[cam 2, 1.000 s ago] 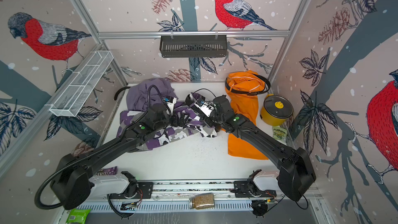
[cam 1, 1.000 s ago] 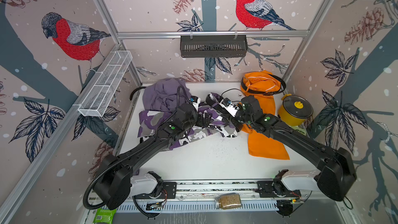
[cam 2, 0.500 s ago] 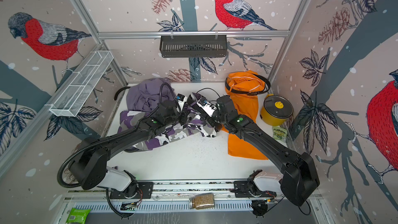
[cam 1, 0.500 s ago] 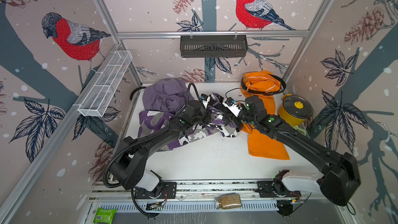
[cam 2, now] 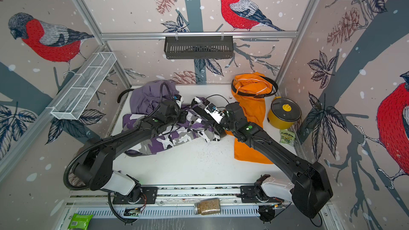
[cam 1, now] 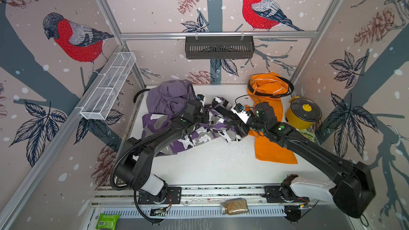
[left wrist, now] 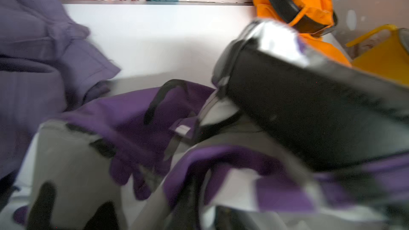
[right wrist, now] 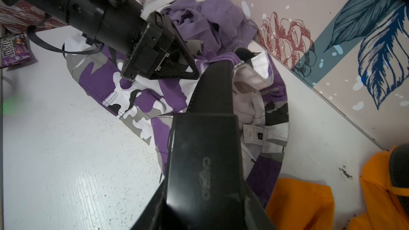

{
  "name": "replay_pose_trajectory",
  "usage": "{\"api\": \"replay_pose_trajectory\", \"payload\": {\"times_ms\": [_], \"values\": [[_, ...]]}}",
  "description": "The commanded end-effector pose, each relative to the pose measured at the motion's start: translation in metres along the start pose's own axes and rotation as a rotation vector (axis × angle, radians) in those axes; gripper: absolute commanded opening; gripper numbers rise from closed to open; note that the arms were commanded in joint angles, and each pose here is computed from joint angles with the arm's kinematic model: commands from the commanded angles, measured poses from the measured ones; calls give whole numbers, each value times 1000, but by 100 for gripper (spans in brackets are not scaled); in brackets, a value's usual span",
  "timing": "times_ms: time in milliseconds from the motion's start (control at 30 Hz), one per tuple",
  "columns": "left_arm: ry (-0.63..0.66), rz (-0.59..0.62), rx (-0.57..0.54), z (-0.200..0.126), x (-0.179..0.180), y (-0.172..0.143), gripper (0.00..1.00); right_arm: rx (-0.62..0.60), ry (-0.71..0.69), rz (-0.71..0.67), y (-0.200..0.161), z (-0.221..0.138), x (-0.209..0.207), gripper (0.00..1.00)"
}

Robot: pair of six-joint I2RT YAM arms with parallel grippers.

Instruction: Remove the belt from the trousers

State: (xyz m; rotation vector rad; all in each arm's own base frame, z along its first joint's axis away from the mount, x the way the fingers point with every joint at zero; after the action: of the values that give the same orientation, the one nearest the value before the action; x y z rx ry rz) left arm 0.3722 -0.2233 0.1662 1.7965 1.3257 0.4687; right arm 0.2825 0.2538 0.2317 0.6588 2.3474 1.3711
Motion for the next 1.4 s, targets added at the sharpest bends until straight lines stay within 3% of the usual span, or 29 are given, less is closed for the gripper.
{"api": "replay_pose_trajectory", "payload": {"times_ms": [0, 67, 200, 300, 400, 467, 567, 700, 767, 900, 933, 967, 1133, 1233, 1267, 1333, 1367], "values": [[160, 91, -88, -27, 5, 19, 86, -20, 11, 4, 12, -3, 1, 8], [196, 160, -187, -52, -6, 38, 90, -19, 21, -4, 16, -4, 1, 8], [65, 308, -361, -87, -43, 61, 92, -31, 33, -13, 22, -8, 3, 7], [-18, 423, -452, -95, -65, 63, 88, -51, 33, -18, 27, -14, 3, 7], [-56, 479, -482, -91, -74, 64, 84, -70, 38, -19, 31, -19, 4, 7], [-43, 503, -475, -81, -75, 63, 88, -83, 42, -21, 35, -23, 5, 7], [71, 428, -408, -55, -58, 61, 94, -99, 53, -27, 39, -27, 7, 7], [21, 439, -387, -28, -71, 61, 96, -114, 50, -34, 43, -32, 8, 7], [43, 418, -374, -14, -68, 64, 72, -119, 33, -34, 46, -35, 6, 6], [101, 282, -312, 18, -33, 69, 11, -141, 5, -31, 51, -47, 2, 4], [122, 248, -269, 31, -19, 64, 1, -149, -1, -26, 52, -50, 2, 4], [146, 223, -227, 41, -7, 59, 0, -158, -8, -22, 53, -54, 1, 4], [180, 148, -30, 80, 23, 12, 0, -173, -34, 3, 49, -60, -7, 3], [115, 117, -33, 73, 10, 7, 2, -139, -28, 19, 39, -51, -9, 4], [105, 123, -56, 66, 4, 10, 14, -129, -26, 21, 37, -49, -9, 3], [100, 157, -118, 46, -7, 24, 54, -111, -20, 28, 34, -43, -11, 4], [106, 180, -140, 38, -12, 29, 67, -107, -21, 33, 32, -41, -12, 4]]}}
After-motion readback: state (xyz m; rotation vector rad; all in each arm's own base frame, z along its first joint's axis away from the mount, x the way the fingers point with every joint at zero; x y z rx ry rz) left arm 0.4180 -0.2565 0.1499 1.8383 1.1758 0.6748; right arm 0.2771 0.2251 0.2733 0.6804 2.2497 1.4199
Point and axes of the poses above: each gripper's point midway between its finger pads, its own z axis out along the fingers, its own x axis along the line the jaws close on, y = z × x, the point moved 1 cm from there along -z, back along the fingers, and after that the axes turned 4 degrees about z, right-handed, at the moved point
